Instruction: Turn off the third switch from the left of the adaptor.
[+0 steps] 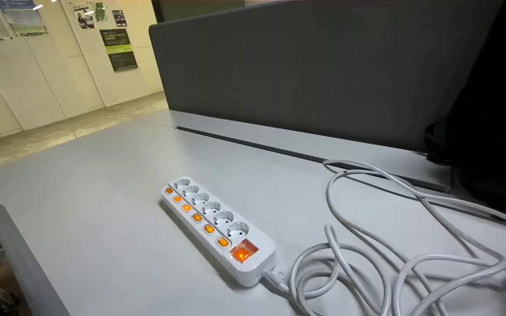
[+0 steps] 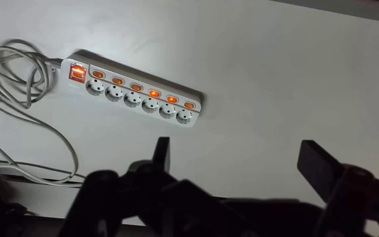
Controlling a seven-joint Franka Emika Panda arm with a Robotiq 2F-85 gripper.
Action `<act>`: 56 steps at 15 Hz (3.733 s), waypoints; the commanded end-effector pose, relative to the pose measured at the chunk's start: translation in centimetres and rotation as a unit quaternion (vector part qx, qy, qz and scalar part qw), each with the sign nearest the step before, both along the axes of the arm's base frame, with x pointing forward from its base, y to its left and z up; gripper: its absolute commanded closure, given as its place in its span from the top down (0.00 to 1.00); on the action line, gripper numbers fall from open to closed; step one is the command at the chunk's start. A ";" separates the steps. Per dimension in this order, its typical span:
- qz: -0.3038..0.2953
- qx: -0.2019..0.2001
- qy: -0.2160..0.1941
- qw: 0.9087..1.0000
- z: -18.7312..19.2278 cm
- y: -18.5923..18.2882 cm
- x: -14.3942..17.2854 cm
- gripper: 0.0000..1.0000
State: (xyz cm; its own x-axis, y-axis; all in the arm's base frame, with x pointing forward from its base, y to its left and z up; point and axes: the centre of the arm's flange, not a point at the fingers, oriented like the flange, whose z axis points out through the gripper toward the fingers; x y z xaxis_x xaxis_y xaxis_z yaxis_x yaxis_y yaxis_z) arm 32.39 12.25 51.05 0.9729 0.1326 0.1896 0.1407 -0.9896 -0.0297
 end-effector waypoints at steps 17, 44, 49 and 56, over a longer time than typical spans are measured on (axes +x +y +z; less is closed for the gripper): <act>-0.017 -0.001 -0.062 0.998 -2.7 -0.8 1.6 1.00; -0.137 0.016 -0.029 0.990 -17.6 -8.9 7.3 0.03; -0.143 0.008 -0.034 0.989 -18.0 -8.6 7.4 0.00; -0.188 -0.027 -0.027 0.981 -23.3 -9.6 9.5 0.00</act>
